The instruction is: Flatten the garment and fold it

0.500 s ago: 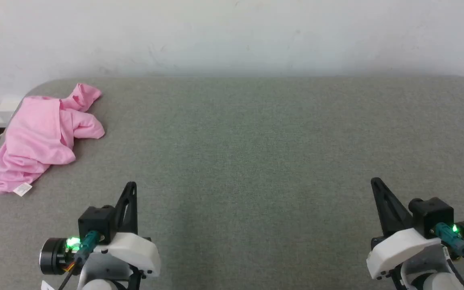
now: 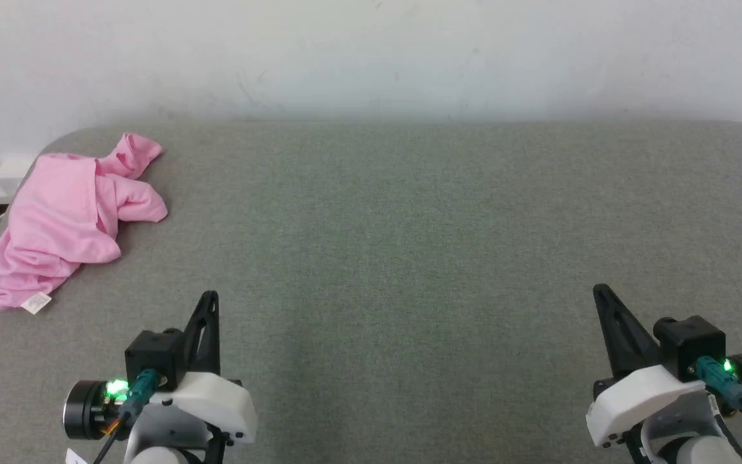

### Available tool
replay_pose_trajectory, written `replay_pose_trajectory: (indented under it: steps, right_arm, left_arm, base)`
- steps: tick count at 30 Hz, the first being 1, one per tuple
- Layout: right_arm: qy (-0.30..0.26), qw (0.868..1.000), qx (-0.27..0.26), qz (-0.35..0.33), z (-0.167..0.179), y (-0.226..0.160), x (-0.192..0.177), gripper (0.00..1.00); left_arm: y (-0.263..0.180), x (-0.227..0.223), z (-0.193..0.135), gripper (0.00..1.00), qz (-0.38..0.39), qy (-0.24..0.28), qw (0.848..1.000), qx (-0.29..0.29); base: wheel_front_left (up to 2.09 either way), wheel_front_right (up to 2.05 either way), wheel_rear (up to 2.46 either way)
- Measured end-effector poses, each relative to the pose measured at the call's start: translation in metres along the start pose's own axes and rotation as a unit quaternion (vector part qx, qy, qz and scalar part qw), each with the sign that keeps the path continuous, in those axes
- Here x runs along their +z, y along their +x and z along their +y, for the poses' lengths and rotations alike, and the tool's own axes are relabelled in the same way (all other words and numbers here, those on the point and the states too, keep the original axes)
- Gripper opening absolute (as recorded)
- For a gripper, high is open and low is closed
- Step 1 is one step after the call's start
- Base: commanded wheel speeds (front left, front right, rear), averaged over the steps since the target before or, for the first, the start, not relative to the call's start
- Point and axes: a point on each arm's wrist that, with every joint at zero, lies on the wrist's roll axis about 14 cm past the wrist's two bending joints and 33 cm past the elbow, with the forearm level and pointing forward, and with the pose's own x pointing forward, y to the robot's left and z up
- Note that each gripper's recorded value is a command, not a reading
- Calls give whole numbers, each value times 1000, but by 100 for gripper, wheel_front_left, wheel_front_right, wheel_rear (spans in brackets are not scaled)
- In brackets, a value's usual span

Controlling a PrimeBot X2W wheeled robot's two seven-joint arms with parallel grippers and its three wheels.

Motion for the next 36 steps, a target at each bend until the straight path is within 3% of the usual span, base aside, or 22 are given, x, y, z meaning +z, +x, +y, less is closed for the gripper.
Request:
replay_pose_trajectory:
  steps: [9,10,36]
  right_arm:
    - [0,1000,0,0,0,0,0,0]
    - [0,1000,0,0,0,0,0,100]
    - [3,999,32,-6,20,11,-1,100]
  left_arm:
    - [0,0,0,0,0,0,1000,0]
    - [0,0,0,100,0,0,1000,0]
    - [-10,-6,13,100,-1,-5,1000,28]
  base:
    - [0,0,0]
    - [0,0,0]
    - [0,0,0]
